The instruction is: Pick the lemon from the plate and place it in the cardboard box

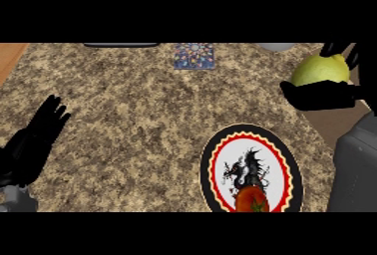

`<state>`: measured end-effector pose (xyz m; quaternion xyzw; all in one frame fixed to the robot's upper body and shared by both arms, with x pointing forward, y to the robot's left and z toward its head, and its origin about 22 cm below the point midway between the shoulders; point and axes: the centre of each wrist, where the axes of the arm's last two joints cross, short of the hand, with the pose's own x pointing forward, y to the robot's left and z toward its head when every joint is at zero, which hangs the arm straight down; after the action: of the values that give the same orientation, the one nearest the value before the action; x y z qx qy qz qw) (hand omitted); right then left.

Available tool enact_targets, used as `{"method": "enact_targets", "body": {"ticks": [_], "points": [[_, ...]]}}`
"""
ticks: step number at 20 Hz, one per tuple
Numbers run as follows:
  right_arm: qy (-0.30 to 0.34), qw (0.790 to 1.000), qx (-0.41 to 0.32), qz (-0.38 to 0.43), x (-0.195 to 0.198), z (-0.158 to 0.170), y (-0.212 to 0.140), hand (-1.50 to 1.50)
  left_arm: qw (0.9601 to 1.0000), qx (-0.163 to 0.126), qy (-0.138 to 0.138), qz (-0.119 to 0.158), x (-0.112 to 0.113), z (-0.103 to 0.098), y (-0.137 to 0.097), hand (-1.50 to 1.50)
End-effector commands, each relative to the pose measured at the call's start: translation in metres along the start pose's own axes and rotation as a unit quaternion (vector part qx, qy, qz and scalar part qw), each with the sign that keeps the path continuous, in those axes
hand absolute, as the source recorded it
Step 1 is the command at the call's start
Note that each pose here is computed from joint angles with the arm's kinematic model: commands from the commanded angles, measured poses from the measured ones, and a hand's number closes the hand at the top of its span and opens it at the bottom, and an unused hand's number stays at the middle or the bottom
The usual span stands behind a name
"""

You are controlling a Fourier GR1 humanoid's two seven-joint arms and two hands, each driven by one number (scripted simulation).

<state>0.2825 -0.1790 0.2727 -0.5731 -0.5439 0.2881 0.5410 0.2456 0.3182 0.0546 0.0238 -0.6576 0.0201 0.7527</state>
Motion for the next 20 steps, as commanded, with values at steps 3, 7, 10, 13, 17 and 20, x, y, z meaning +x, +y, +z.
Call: {"method": "enact_targets", "body": {"ticks": [3, 7, 10, 13, 17, 20], "points": [[0.056, 0.998, -0.037, 0.003, -0.024, -0.018, -0.017, 1.5, 0.9999, -0.006, -0.008, -0.004, -0.003, 0.004, 0.002, 0.0], [0.059, 0.997, -0.016, 0.036, -0.061, -0.052, -0.02, 1.5, 1.0, 0.002, -0.009, -0.003, 0.002, 0.004, 0.007, 0.0], [0.057, 0.998, -0.013, 0.033, -0.065, -0.064, -0.017, 1.5, 0.9999, 0.006, -0.009, 0.001, -0.006, -0.003, 0.021, 0.0], [0.042, 0.998, -0.029, 0.024, -0.092, -0.068, -0.003, 1.5, 1.0, 0.002, -0.002, 0.007, -0.012, 0.002, 0.005, 0.0], [0.034, 0.999, -0.015, 0.025, -0.111, -0.075, 0.021, 1.5, 1.0, 0.008, -0.004, 0.0, 0.0, -0.001, 0.001, 0.0], [0.036, 0.999, -0.017, 0.014, -0.13, -0.073, 0.035, 1.5, 1.0, -0.002, -0.007, 0.004, 0.002, 0.003, 0.004, 0.0]]}}
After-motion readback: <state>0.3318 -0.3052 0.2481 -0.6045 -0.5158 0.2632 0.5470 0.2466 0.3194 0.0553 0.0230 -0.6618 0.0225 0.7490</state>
